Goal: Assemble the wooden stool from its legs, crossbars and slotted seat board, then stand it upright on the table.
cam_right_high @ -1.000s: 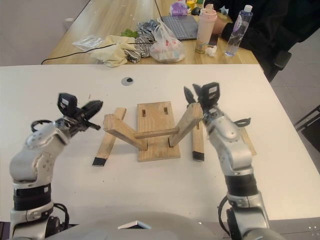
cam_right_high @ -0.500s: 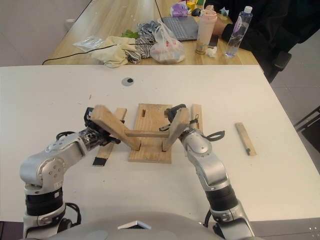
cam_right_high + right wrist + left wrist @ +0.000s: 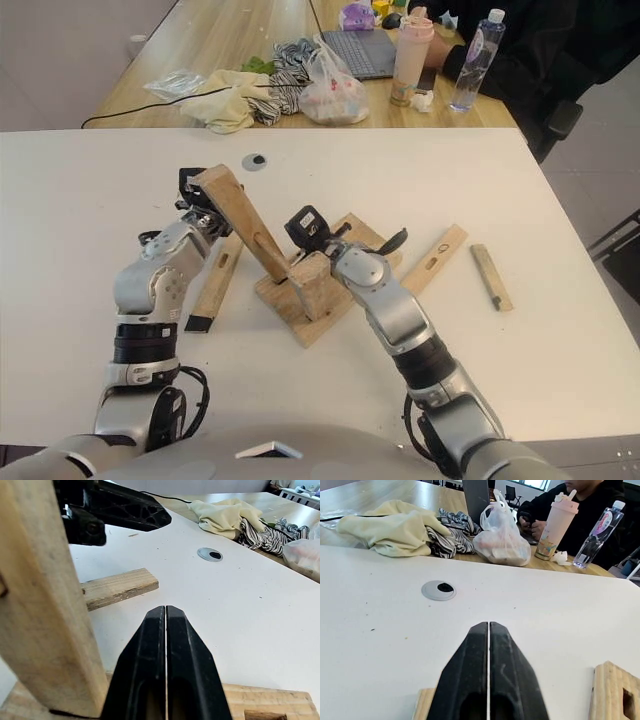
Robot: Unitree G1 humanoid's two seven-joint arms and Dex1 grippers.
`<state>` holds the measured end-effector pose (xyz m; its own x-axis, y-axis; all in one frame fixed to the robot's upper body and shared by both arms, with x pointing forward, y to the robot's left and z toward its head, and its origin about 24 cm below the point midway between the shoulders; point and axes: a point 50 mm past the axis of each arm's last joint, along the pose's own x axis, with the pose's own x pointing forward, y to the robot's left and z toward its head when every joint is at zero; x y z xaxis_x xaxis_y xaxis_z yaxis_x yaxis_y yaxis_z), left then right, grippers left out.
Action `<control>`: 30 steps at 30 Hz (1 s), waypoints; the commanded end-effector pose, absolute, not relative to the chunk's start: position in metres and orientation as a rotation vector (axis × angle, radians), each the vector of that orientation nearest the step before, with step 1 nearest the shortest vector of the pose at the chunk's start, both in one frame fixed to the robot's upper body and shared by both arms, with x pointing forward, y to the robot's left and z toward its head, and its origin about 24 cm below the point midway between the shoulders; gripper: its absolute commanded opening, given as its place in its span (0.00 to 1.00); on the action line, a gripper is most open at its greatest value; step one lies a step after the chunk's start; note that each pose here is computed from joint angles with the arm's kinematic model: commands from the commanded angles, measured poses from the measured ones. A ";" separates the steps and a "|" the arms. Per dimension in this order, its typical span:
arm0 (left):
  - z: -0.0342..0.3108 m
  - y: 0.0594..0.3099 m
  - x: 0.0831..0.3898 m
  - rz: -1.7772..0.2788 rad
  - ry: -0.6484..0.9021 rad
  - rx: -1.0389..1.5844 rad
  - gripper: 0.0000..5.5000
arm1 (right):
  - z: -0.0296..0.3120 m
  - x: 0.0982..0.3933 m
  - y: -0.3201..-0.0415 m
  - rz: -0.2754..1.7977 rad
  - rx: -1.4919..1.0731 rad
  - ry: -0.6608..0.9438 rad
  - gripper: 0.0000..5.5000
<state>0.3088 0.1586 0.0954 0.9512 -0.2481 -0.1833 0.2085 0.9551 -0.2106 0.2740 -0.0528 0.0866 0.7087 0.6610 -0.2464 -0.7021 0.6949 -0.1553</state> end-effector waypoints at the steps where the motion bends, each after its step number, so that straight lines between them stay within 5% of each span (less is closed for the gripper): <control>1: 0.100 0.186 0.291 -0.229 0.210 -0.143 0.00 | 0.112 0.300 -0.094 0.666 -0.305 0.103 0.00; 5: 0.096 0.202 0.231 -0.545 0.481 -0.019 0.00 | 0.105 0.316 -0.141 0.614 -0.387 0.209 0.00; 10: 0.106 0.169 0.168 -1.000 0.631 0.005 0.00 | 0.086 0.313 -0.162 0.726 -0.445 0.354 0.00; 16: 0.083 0.103 0.166 -1.166 0.650 -0.076 0.00 | 0.063 0.301 -0.174 0.985 -0.612 0.550 0.00; 21: 0.050 0.077 0.183 -1.129 0.738 0.078 0.00 | 0.045 0.298 -0.182 1.033 -0.691 0.632 0.00; 30: 0.020 0.117 0.211 -0.796 0.825 0.297 0.00 | 0.036 0.283 -0.180 1.198 -0.719 0.686 0.00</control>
<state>0.2054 0.0762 0.0439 0.3549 -0.7351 -0.5776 0.8261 0.5359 -0.1745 0.3039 -0.1719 0.0633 0.3549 0.6090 -0.7093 -0.9344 0.2543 -0.2492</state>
